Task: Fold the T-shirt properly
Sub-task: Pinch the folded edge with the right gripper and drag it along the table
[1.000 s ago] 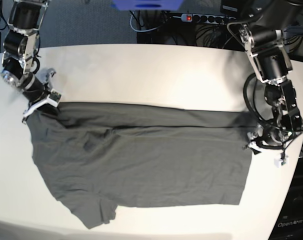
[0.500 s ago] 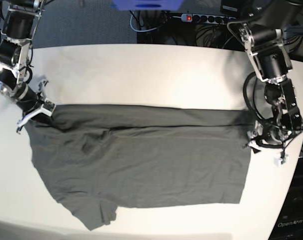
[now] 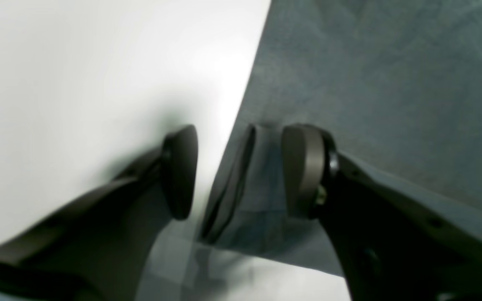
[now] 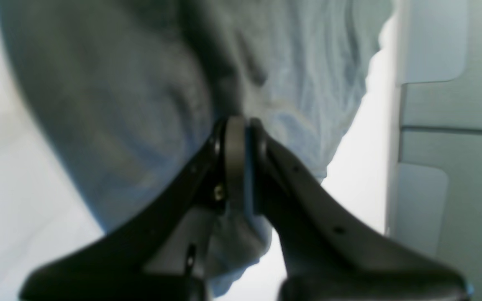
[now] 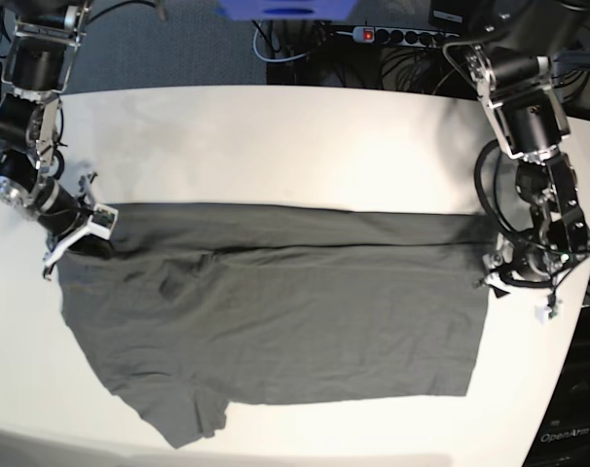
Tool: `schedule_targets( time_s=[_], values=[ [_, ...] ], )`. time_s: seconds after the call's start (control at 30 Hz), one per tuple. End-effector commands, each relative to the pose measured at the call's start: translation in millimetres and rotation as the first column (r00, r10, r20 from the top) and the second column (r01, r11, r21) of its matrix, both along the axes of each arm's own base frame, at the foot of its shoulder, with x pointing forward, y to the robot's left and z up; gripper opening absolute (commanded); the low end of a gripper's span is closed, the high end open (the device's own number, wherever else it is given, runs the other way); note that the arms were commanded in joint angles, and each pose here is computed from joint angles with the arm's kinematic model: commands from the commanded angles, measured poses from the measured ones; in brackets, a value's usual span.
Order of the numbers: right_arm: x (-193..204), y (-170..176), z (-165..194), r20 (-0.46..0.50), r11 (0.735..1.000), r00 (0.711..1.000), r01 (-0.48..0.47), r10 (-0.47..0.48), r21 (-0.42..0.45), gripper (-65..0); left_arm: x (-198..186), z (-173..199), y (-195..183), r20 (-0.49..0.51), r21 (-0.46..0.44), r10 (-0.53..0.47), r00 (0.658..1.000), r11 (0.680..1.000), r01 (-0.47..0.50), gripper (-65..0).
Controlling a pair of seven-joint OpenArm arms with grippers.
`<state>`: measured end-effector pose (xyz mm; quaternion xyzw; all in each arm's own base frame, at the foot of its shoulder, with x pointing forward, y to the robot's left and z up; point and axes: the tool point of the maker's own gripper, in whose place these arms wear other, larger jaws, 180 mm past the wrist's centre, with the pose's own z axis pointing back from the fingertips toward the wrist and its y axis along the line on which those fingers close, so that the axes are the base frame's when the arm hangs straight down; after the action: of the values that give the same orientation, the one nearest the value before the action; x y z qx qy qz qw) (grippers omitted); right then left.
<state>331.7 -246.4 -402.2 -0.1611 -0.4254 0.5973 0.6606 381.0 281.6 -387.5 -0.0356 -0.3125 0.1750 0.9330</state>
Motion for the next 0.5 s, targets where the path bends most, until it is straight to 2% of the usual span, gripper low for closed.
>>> schedule_targets(
  time_s=[0.0, 0.13, 0.47],
  values=[
    [6.6, -6.4, 13.3, 0.041, 1.0, 0.999, 0.006, -0.006, -0.004, -63.5, 14.0, 20.2, 7.3, 0.06, 0.021, 0.001, 0.998, 1.0, -0.003, -33.1],
    [2.0, -5.3, 8.0, 0.033, 0.999, 0.999, 0.029, -0.03, 0.02, -63.5, 10.8, 17.1, 7.2, 0.052, 0.022, 0.0, 0.999, 1.0, -0.001, -33.1],
    [-4.7, -14.3, 4.5, 0.024, 0.998, 0.998, 0.061, -0.061, 0.017, -63.5, 11.2, 17.4, 7.4, 0.055, 0.023, 0.0, 0.998, 1.0, -0.001, -33.1]
  ],
)
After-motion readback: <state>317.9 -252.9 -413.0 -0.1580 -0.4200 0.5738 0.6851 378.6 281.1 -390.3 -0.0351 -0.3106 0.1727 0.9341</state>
